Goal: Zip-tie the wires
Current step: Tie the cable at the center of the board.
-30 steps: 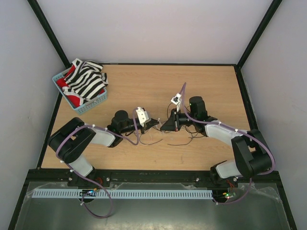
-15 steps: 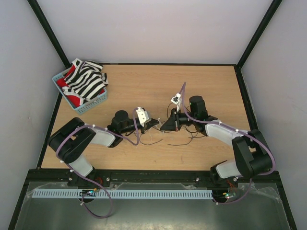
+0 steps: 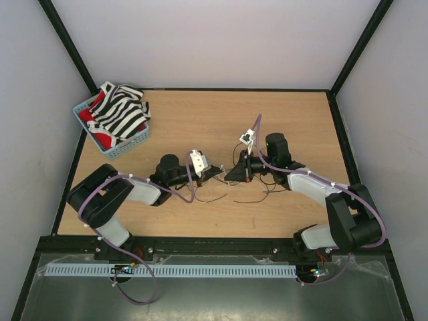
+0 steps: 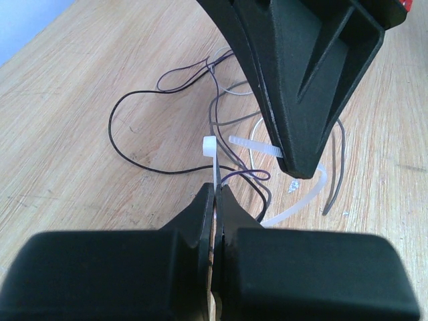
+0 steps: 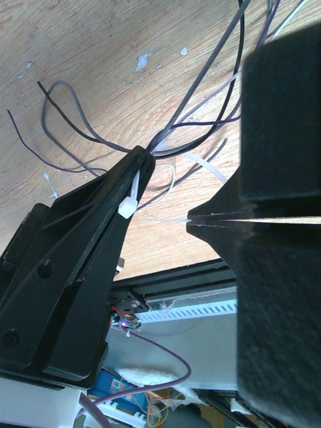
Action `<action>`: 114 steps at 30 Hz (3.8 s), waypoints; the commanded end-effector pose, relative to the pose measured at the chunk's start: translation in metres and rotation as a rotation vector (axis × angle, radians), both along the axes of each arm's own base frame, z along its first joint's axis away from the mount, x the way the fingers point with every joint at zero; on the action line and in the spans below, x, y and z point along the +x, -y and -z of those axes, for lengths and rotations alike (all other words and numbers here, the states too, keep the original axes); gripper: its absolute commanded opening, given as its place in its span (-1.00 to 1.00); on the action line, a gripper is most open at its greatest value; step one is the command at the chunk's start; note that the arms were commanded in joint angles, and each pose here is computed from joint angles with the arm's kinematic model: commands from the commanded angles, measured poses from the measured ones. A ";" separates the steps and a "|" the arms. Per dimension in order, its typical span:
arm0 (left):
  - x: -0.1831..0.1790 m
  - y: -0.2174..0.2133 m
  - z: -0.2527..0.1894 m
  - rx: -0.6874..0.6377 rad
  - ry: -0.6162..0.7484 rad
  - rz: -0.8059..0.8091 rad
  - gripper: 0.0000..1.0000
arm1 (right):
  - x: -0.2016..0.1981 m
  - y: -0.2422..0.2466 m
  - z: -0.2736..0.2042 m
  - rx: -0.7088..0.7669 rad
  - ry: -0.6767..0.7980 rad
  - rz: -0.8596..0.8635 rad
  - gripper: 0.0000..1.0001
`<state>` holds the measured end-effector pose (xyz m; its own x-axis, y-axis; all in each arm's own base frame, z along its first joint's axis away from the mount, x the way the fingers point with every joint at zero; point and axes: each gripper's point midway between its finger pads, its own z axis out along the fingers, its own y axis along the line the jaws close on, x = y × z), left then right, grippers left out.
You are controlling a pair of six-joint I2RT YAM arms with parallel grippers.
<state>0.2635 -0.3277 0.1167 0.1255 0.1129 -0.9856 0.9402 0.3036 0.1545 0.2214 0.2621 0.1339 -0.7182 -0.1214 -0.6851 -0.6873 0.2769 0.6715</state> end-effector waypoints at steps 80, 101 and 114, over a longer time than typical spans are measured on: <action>-0.004 0.006 -0.014 -0.015 0.120 0.000 -1.00 | 0.000 -0.002 -0.010 0.058 -0.009 -0.001 -1.00; -0.002 0.004 -0.014 0.021 0.221 -0.056 -1.00 | 0.005 -0.004 -0.014 0.089 -0.114 0.027 -1.00; -0.005 0.006 -0.017 0.025 0.255 -0.059 -1.00 | 0.018 -0.008 -0.015 0.091 -0.182 0.065 -1.00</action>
<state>0.2612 -0.3314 0.1148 0.2965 0.1868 -0.9366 0.8725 0.3459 0.3452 0.2293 0.2660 0.1336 -0.8443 -0.0335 -0.5348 -0.5222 0.2751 0.8072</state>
